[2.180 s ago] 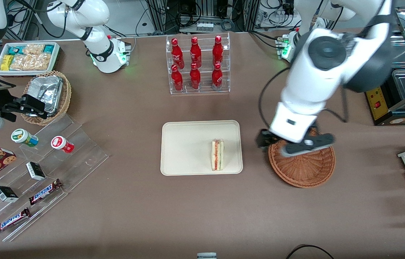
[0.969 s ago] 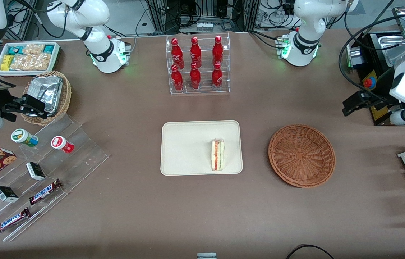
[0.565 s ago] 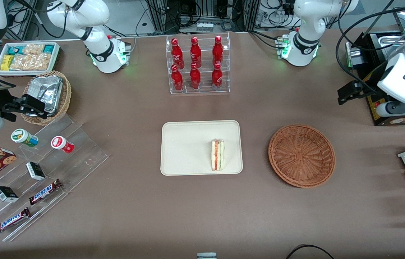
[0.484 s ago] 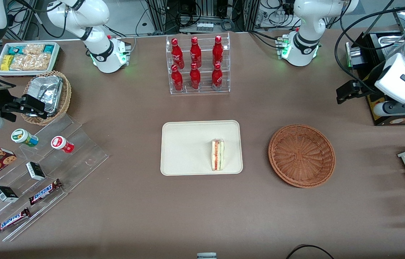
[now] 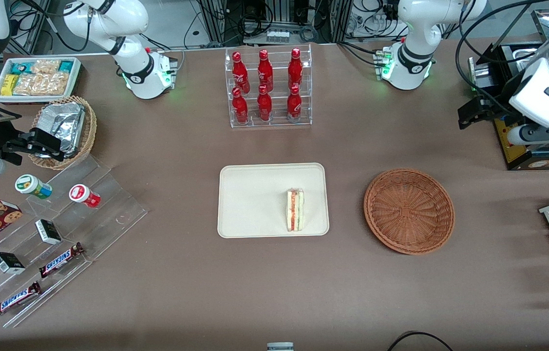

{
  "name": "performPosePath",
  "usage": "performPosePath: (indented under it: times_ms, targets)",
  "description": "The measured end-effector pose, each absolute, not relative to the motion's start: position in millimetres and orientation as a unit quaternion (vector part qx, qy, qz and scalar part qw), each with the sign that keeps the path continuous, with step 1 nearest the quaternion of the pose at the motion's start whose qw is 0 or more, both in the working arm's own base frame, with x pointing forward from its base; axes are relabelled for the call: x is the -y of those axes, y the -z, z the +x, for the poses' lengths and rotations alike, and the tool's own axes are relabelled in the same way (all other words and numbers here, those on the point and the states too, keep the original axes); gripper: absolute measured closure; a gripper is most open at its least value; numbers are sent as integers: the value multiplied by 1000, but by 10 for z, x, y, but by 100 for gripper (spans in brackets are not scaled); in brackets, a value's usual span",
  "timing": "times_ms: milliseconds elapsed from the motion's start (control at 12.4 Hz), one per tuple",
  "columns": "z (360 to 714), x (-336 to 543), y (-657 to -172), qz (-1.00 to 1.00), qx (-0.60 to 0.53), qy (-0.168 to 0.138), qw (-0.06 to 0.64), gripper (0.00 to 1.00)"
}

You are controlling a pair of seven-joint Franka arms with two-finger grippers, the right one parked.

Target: Place sandwich from basket to tray

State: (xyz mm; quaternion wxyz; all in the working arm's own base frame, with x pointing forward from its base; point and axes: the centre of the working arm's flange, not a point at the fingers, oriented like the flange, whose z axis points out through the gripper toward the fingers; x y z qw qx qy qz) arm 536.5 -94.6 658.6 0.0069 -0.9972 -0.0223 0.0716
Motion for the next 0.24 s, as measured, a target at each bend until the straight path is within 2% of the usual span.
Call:
performPosePath:
  times_ms: [242]
  targets:
    - [5234, 981, -6550, -997, 18, -79, 13, 0]
